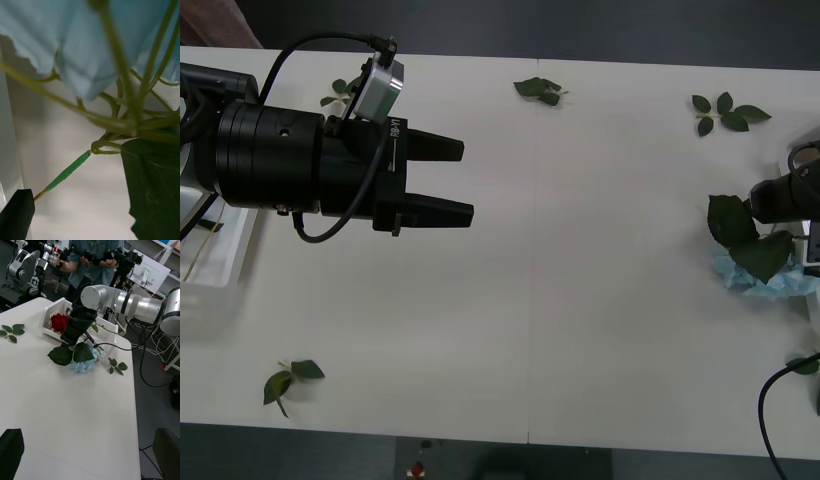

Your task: Put the red flowers into the right box and the blue flowers into the left box

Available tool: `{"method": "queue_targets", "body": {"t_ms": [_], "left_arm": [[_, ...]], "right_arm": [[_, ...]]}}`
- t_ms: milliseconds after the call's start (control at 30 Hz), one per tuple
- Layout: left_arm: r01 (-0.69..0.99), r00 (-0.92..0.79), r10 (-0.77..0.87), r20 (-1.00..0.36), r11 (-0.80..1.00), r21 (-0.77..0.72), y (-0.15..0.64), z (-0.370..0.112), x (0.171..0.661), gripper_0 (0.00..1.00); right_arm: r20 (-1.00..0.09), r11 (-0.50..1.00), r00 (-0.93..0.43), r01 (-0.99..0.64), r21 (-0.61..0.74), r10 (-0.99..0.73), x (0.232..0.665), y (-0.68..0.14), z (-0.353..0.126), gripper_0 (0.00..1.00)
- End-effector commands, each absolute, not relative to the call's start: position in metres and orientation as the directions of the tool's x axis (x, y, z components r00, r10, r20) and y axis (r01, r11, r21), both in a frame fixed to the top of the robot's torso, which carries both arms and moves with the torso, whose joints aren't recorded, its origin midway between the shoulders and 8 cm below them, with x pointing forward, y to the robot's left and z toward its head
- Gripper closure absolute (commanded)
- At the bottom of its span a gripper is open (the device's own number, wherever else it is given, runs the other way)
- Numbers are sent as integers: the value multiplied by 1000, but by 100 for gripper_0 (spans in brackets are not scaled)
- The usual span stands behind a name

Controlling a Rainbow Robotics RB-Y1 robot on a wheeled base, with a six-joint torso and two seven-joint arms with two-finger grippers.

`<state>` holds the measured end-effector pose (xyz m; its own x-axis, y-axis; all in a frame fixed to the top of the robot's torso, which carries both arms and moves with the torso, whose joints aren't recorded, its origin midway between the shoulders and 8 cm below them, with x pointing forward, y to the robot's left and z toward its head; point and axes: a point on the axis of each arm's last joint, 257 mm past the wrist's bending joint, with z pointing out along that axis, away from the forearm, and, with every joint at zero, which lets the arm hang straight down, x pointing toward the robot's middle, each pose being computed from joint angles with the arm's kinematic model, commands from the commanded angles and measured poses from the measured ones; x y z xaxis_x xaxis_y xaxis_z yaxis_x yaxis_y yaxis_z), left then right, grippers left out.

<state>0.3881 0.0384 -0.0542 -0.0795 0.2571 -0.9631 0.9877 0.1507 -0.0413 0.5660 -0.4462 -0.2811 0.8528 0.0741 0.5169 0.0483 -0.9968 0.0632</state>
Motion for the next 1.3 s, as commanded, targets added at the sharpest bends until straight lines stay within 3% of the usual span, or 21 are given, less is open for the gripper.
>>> {"method": "queue_targets", "body": {"t_ms": [33,500,633,667,733,767,1300], "left_arm": [[991,-47,258,-965,130,-14,34,-49,381,0],[991,-47,258,-965,130,-14,34,-49,381,0],[991,-47,258,-965,130,-14,34,-49,381,0],[991,-47,258,-965,130,-14,34,-49,381,0],[991,-47,258,-965,130,-14,34,-49,381,0],[991,-47,258,-965,130,-14,34,-49,381,0],[991,-47,258,-965,130,-14,34,-49,381,0]], "right_arm": [[541,-996,837,48,74,81,575,-450,-267,12],[515,-997,854,39,73,71,566,-459,-279,19],[523,-996,849,42,74,74,567,-460,-276,52],[521,-996,850,46,76,79,567,-460,-277,64],[522,-996,849,50,79,84,567,-460,-277,98],[522,-996,849,47,78,81,567,-460,-277,100],[470,-989,870,125,84,149,556,-455,-275,100]]}}
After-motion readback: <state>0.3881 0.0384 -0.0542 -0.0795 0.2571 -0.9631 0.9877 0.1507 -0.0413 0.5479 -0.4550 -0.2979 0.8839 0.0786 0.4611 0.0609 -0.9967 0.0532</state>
